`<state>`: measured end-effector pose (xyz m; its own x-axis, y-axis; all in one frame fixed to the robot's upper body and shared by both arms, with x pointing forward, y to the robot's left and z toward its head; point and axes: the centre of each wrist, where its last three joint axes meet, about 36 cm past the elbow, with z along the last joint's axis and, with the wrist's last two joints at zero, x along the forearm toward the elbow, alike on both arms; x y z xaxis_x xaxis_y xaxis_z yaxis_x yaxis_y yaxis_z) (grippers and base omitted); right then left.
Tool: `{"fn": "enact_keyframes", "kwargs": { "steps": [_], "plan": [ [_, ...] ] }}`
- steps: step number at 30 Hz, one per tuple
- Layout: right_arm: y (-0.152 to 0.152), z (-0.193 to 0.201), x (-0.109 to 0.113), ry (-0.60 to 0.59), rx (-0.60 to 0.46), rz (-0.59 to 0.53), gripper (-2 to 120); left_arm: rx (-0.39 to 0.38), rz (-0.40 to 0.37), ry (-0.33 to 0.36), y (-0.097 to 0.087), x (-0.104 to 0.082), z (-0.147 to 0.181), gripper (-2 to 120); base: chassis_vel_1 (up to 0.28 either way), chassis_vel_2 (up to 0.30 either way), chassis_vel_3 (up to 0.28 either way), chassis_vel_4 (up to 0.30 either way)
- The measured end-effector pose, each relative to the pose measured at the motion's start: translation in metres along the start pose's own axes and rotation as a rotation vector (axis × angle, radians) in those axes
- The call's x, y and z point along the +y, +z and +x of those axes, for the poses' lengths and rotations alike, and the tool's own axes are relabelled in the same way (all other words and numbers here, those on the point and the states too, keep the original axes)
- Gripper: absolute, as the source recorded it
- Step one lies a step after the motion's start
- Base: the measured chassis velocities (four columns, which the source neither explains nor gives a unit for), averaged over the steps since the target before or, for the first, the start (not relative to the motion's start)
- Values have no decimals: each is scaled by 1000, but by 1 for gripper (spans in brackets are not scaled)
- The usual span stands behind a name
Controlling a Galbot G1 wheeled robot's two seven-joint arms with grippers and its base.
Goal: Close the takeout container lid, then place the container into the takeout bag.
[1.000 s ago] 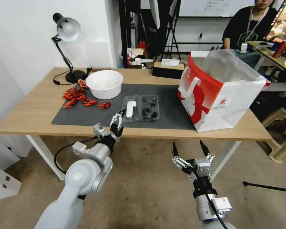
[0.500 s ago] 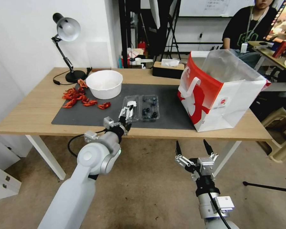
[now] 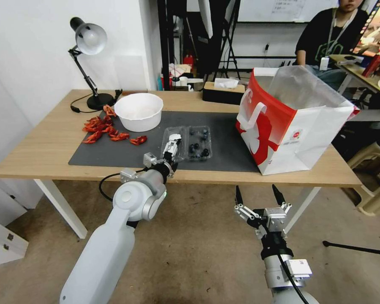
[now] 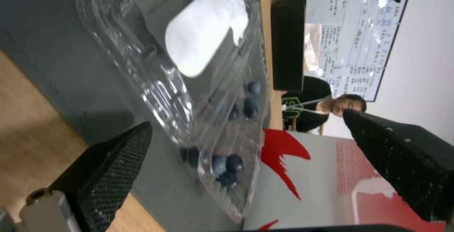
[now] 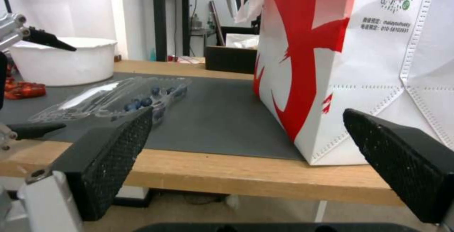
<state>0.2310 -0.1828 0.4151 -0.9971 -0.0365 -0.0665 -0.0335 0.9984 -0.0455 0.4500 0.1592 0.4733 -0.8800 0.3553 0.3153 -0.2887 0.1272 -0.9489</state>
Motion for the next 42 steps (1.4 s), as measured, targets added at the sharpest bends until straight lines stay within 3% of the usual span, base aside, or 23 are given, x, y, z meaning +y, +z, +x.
{"fn": "enact_keyframes", "kwargs": {
  "steps": [6,11,24,26,32,35,42],
  "plan": [
    [0,0,-1,2,0,1,100,-18,-5,-6,-3,0,-7,100,0,0,0,0],
    [2,0,-1,3,4,2,100,-57,-54,28,-2,4,-7,100,0,0,0,0],
    [3,1,1,-1,2,0,100,-168,-354,212,22,20,2,100,0,0,0,0],
    [3,2,2,-1,1,1,100,-181,-443,269,28,25,2,100,0,0,0,0],
    [4,3,2,-1,1,3,100,-179,-500,326,33,25,2,100,0,0,0,0],
    [4,4,2,1,-1,6,100,-165,-547,401,35,21,0,100,0,0,0,0],
    [5,5,3,5,-1,8,100,-127,-552,430,37,16,-4,100,0,0,0,0]
  ]
}}
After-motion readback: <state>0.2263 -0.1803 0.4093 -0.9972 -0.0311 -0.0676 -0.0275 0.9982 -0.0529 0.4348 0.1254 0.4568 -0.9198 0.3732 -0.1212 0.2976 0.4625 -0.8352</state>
